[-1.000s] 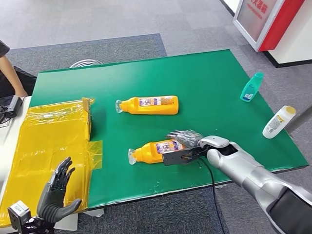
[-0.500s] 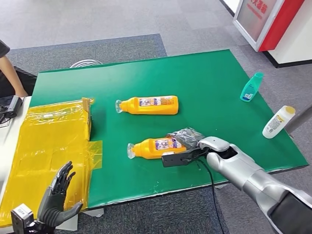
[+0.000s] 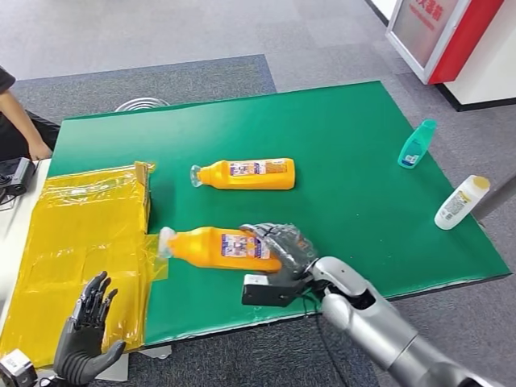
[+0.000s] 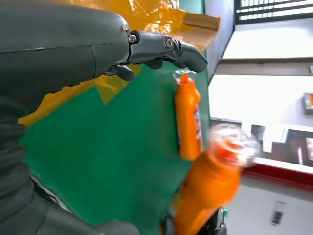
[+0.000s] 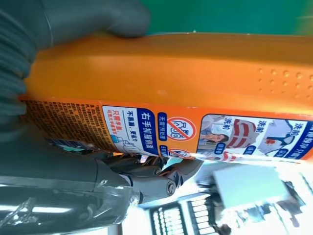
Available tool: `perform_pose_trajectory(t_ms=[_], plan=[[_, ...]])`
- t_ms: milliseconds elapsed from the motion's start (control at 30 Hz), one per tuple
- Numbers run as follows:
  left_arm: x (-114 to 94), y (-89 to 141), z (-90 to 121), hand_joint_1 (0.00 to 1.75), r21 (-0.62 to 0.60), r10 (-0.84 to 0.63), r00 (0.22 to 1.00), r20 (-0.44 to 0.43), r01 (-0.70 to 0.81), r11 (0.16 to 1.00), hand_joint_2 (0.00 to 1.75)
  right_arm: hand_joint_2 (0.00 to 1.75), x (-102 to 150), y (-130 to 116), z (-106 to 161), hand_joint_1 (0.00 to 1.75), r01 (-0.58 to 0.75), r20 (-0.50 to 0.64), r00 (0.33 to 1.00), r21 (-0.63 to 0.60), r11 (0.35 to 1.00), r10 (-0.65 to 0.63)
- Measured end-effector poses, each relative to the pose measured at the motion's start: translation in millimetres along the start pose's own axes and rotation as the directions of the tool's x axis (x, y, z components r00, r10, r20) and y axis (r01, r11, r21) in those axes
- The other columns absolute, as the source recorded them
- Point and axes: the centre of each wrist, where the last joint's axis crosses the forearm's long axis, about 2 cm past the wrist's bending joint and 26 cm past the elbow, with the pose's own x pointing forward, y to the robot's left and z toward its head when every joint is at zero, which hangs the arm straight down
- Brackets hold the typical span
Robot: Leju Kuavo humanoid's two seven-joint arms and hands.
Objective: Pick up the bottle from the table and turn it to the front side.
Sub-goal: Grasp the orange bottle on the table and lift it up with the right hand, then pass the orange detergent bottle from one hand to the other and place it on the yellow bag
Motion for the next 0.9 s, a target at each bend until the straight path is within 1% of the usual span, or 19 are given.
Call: perform_pose_trajectory(t_ms=[67, 133, 267, 333, 500, 633, 700, 800, 900], plan=[[1, -4, -8, 0.0, 0.014, 0.046, 0.998, 0.03, -0.047, 0.999, 1.75, 1.75, 22, 9, 0, 1.75, 0.097, 0.045, 0.995, -0.058, 0.994, -0.094], [2, -6, -19, 0.0, 0.038, 0.098, 0.993, 0.065, -0.101, 0.994, 1.75, 1.75, 38, 15, -1, 1.75, 0.172, 0.081, 0.983, -0.097, 0.98, -0.164], [5, -8, -37, 0.0, 0.067, 0.147, 0.982, 0.115, -0.155, 0.986, 1.75, 1.75, 60, 25, -4, 1.75, 0.265, 0.117, 0.961, -0.131, 0.955, -0.25], [5, -8, -40, 0.0, 0.072, 0.156, 0.98, 0.127, -0.165, 0.984, 1.75, 1.75, 64, 26, -4, 1.75, 0.286, 0.122, 0.955, -0.143, 0.947, -0.27], [5, -9, -42, 0.0, 0.086, 0.167, 0.977, 0.136, -0.179, 0.98, 1.75, 1.75, 68, 26, -5, 1.75, 0.31, 0.128, 0.948, -0.159, 0.937, -0.292], [6, -10, -46, 0.0, 0.084, 0.177, 0.975, 0.134, -0.189, 0.978, 1.75, 1.75, 71, 30, -6, 1.75, 0.377, 0.162, 0.921, -0.137, 0.916, -0.355], [8, -12, -54, 0.0, 0.046, 0.185, 0.972, 0.142, -0.193, 0.98, 1.75, 1.75, 76, 34, -7, 1.75, 0.419, 0.2, 0.899, -0.132, 0.898, -0.39], [11, -16, -67, 0.0, -0.058, 0.199, 0.969, 0.148, -0.193, 0.98, 1.75, 1.75, 80, 42, -12, 1.75, 0.46, 0.252, 0.874, -0.144, 0.876, -0.417], [12, -22, -75, 0.0, -0.166, 0.227, 0.965, 0.134, -0.204, 0.965, 1.75, 1.75, 79, 54, -15, 1.75, 0.468, 0.261, 0.869, -0.155, 0.87, -0.42]])
